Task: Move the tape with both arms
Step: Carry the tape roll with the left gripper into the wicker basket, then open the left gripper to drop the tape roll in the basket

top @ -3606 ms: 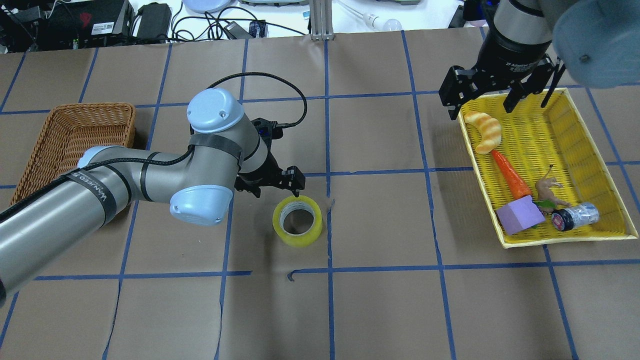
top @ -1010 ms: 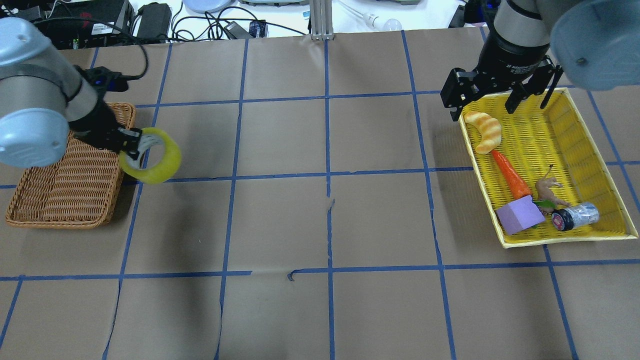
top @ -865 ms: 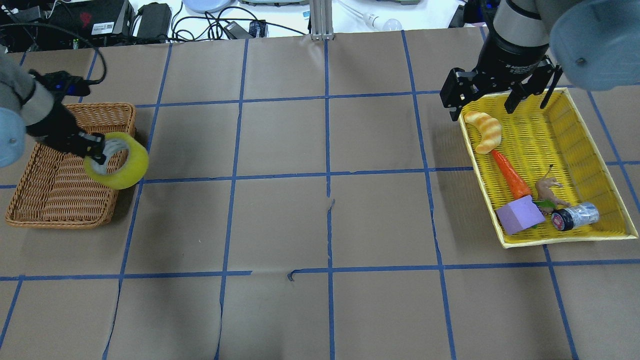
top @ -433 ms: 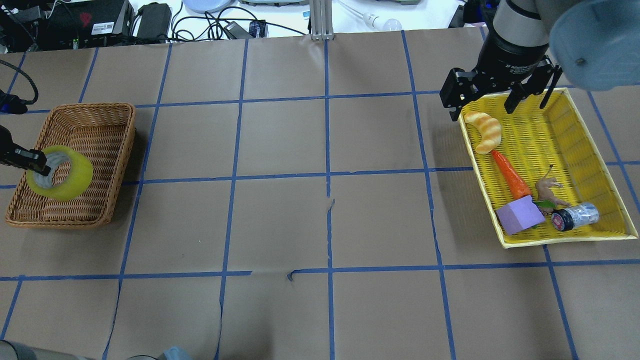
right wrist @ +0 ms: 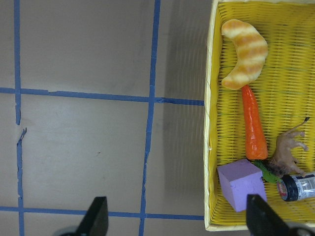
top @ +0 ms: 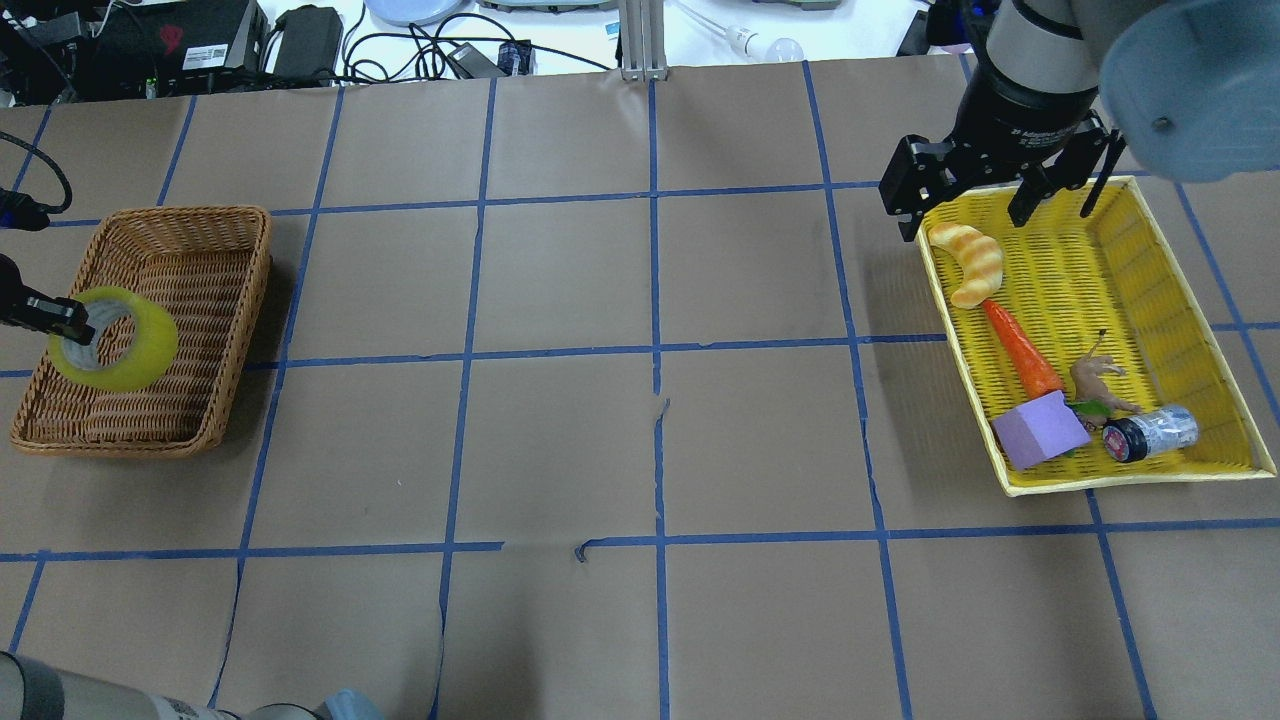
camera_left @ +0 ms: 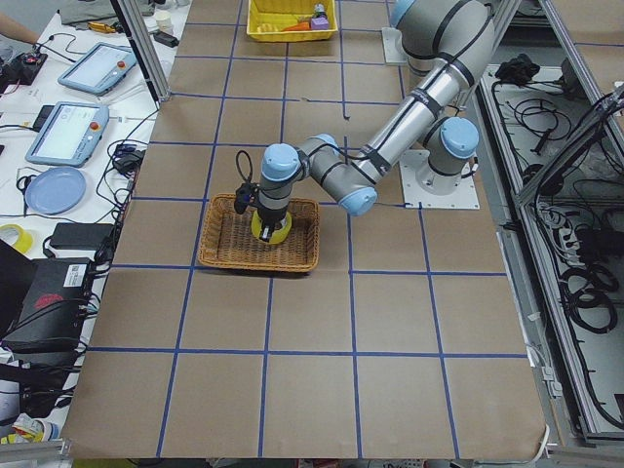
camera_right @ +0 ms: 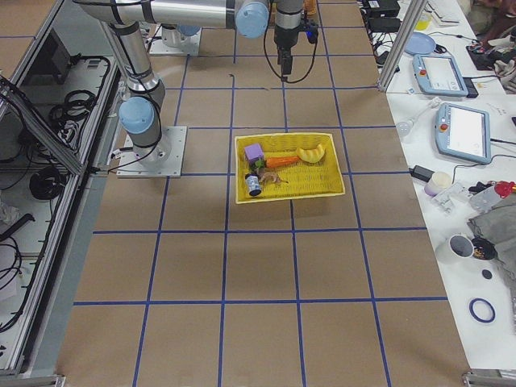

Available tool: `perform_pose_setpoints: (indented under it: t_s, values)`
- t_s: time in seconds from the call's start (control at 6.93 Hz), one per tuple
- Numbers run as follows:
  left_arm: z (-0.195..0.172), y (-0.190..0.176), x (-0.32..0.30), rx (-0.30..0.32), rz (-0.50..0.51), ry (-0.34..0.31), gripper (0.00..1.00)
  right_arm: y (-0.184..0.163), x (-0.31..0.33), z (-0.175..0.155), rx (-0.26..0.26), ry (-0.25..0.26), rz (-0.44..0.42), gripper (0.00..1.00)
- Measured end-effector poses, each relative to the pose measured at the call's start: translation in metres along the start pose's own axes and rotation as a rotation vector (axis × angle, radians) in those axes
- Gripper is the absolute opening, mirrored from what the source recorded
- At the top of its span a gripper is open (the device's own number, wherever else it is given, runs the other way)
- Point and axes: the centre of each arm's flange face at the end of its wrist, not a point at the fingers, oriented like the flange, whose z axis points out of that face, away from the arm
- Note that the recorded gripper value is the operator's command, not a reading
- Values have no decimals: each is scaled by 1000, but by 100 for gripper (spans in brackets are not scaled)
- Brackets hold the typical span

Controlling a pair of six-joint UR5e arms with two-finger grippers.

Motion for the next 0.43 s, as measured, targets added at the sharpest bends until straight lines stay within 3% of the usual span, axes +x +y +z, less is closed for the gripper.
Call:
perform_pose_setpoints:
  t_s: [0.14,0.29,0.43]
  values:
    - [13,0,-1,2,14,8,94,0,0,0,1,1,0,100]
    - [19,-1,-2,16,32,-5,100,0,0,0,2,1,0,100]
    - [17,-4,-6,41,45,-38,100,-1,0,1,-1,1,-1,100]
